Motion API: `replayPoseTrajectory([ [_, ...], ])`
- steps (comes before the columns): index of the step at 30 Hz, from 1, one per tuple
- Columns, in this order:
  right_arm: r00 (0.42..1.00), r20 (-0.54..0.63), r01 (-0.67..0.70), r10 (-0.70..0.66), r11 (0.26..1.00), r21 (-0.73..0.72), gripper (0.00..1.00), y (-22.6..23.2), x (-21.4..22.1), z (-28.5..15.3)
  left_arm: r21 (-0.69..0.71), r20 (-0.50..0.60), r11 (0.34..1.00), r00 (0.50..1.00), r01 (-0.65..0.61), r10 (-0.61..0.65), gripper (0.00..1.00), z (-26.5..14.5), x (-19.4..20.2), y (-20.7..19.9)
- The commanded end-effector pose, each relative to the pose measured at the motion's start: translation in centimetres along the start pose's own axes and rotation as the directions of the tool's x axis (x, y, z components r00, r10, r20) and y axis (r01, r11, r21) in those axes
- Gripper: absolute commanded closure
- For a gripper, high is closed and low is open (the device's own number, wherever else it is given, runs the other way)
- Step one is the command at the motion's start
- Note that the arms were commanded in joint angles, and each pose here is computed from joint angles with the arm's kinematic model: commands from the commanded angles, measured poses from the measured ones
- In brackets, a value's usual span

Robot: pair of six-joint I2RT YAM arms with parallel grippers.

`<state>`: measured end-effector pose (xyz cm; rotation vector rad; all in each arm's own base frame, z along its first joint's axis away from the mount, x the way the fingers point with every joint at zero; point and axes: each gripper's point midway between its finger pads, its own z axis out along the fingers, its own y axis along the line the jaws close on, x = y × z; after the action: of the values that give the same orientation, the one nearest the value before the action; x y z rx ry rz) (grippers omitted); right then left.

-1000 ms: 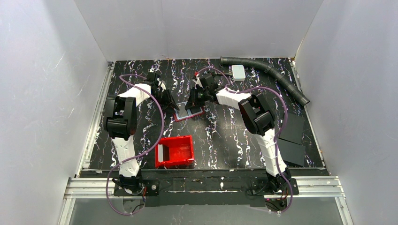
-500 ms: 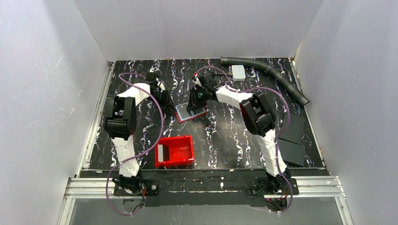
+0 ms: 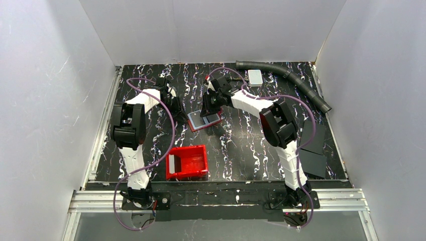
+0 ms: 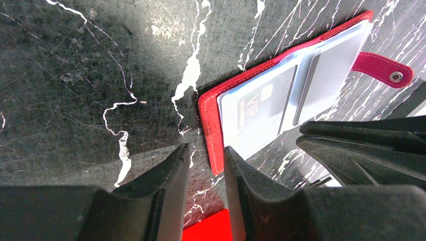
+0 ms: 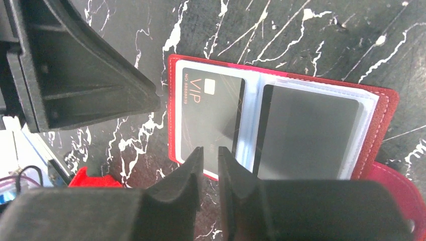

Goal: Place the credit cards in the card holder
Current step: Insert the credit card into the card holder.

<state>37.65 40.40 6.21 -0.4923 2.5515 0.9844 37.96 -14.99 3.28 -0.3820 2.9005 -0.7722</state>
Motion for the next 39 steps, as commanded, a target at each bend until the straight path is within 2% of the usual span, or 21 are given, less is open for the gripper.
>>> replayPoseTrajectory([
  [1,0.999,0.038,0.026,-0.025,0.999,-0.04,0.81,1.8,-1.0,-1.3,0.025,0.043,0.999,0.999,-0.034,0.032,0.7,-2.1,-0.8,-1.4],
  [8,1.0,0.022,0.014,-0.014,1.0,-0.02,0.85,0.7,-0.5,0.0,0.03,0.044,0.999,0.998,-0.035,0.034,0.7,-2.2,-0.7,-1.5],
  [29,0.999,-0.031,-0.01,0.011,0.999,0.035,0.85,-2.4,1.7,2.7,0.053,0.044,0.998,0.998,-0.037,0.035,0.7,-2.5,-0.7,-2.1],
  [39,0.997,-0.062,-0.038,0.04,0.999,0.03,0.86,-3.1,3.4,3.4,0.172,0.016,0.985,1.0,0.019,-0.022,0.68,-2.0,-0.5,-4.0],
])
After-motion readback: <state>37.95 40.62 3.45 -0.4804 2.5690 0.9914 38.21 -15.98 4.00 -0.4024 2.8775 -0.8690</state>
